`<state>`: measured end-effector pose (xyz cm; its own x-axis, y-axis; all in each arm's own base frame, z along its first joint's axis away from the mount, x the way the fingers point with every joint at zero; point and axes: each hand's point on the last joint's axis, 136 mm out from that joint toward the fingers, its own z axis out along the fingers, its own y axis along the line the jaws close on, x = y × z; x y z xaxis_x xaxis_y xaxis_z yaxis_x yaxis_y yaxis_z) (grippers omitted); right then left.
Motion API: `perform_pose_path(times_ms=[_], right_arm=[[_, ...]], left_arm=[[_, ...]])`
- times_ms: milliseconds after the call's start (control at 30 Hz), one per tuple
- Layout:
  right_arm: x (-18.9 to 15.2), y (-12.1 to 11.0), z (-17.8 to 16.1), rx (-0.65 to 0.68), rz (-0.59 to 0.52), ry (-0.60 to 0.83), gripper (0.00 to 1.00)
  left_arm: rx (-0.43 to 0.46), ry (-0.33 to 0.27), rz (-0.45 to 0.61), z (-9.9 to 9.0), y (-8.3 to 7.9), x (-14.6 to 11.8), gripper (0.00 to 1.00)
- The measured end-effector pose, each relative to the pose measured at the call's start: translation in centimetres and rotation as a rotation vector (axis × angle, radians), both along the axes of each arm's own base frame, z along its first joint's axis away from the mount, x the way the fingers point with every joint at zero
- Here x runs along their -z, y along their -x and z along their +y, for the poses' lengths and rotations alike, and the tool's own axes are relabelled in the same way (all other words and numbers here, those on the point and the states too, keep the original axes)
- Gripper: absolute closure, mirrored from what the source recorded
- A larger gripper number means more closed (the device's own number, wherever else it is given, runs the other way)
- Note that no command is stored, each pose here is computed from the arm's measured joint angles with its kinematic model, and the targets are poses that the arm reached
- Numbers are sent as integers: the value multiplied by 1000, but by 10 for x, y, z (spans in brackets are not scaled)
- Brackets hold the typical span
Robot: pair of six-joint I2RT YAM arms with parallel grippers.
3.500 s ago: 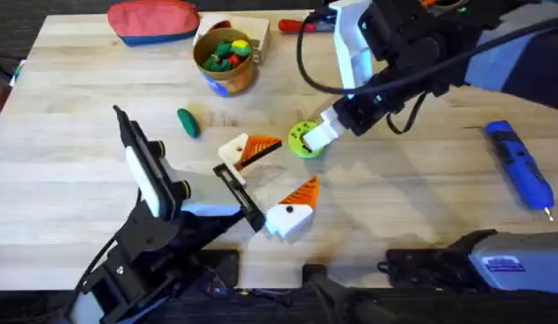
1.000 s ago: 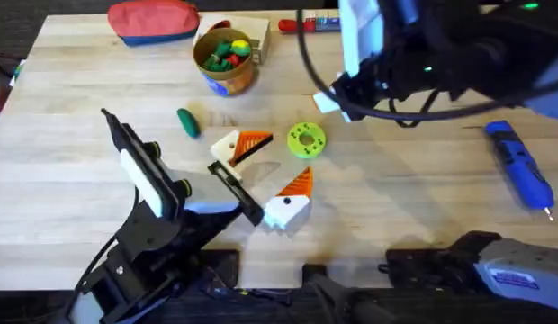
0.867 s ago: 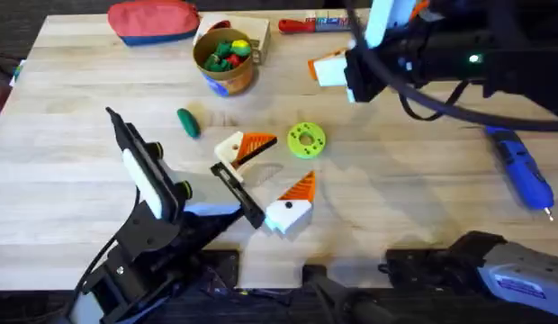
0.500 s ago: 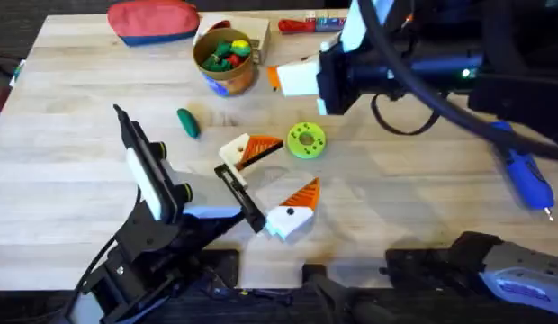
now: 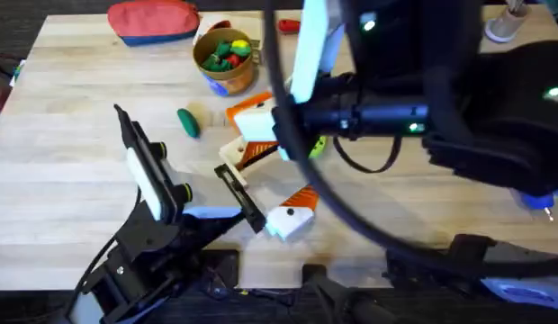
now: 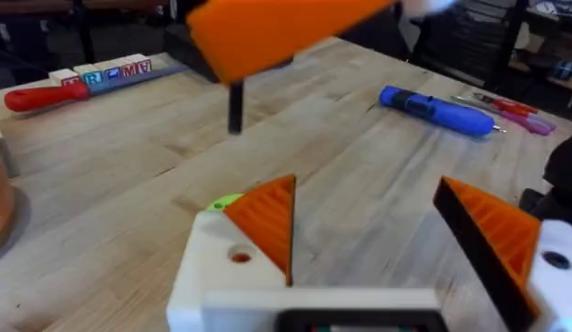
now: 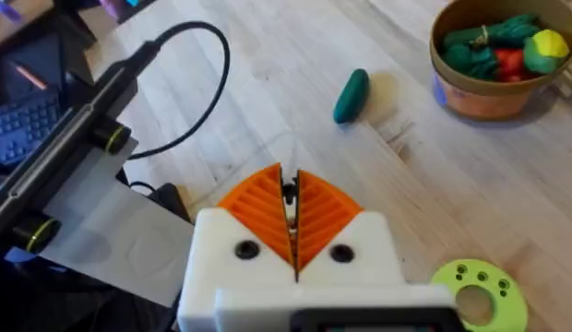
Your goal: Pick up the gripper from the table and insert it into the empty holder that is missing its gripper. Then pick up a screw, insert it into the mounting hole, and use the screwdriver to tighten it. Finally, clean up the table by picking up the vegetable and placing it into the bucket.
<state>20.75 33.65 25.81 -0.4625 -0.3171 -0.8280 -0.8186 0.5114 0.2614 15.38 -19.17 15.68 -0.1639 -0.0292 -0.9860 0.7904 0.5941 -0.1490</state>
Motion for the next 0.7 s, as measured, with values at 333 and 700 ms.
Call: perform_pose_path(times_ms=[333,700], right_arm=[[38,7,18,-47,13,100,999],[49,9,12,-43,32,143,999]], left_arm=[[2,0,0,0,0,0,14],[2,0,0,0,0,0,15]])
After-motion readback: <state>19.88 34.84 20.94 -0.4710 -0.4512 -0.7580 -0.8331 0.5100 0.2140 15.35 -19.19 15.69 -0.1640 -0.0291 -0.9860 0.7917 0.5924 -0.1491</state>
